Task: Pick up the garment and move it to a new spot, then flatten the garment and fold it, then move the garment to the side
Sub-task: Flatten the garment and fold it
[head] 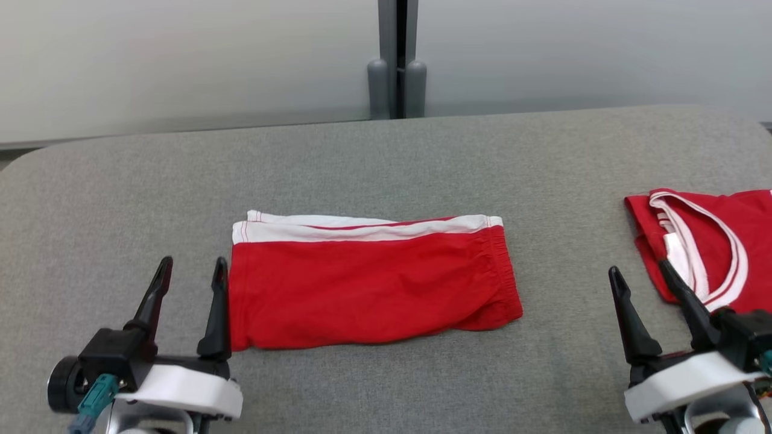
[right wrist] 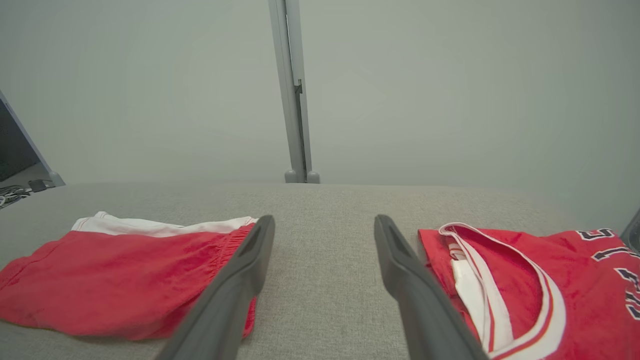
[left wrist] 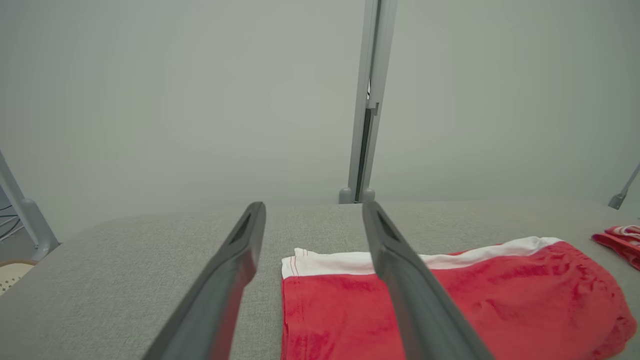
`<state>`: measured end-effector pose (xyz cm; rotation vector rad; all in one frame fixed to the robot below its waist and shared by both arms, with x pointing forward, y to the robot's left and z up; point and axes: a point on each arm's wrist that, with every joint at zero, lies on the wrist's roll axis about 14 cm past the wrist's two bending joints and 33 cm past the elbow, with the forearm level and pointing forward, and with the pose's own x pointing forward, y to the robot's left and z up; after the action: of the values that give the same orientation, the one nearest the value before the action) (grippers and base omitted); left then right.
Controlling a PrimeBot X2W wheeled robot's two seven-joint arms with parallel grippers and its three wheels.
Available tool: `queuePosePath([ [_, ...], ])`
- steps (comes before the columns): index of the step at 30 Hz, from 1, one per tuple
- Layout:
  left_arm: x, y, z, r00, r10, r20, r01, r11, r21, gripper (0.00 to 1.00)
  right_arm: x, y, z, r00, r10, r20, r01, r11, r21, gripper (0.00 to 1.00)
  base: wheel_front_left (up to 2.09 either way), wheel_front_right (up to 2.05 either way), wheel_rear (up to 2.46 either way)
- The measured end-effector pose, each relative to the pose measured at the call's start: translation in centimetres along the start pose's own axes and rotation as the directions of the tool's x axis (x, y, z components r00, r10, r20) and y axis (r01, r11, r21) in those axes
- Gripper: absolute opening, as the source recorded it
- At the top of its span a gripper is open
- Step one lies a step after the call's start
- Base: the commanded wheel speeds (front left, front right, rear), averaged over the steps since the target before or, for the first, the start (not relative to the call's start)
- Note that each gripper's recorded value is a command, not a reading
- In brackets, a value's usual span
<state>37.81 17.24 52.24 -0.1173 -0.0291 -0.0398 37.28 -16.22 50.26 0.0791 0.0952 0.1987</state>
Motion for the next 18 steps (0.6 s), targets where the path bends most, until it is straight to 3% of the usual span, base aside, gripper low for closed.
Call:
queuePosePath([
  [6, 1.5, -0.5, -0.3, 1.000, -0.009, 0.006, 0.009, 1.000, -0.003, 1.00, 3.7, 2.0, -2.3, 0.992, 0.098, -0.082, -0.099, 0.995, -0.013, 1.00, 0.00, 0.00, 0.00],
  [12, 2.6, -0.3, -1.6, 1.000, -0.006, -0.018, 0.006, 1.000, -0.003, 1.00, 7.3, 5.8, -6.0, 0.953, 0.233, -0.193, -0.238, 0.971, -0.006, 1.00, 0.00, 0.00, 0.00],
  [18, 3.0, 0.1, -3.0, 0.999, 0.006, -0.044, -0.007, 1.000, -0.002, 1.00, 8.2, 6.3, -10.8, 0.905, 0.258, -0.338, -0.268, 0.963, 0.016, 1.00, 0.00, 0.00, 0.00],
])
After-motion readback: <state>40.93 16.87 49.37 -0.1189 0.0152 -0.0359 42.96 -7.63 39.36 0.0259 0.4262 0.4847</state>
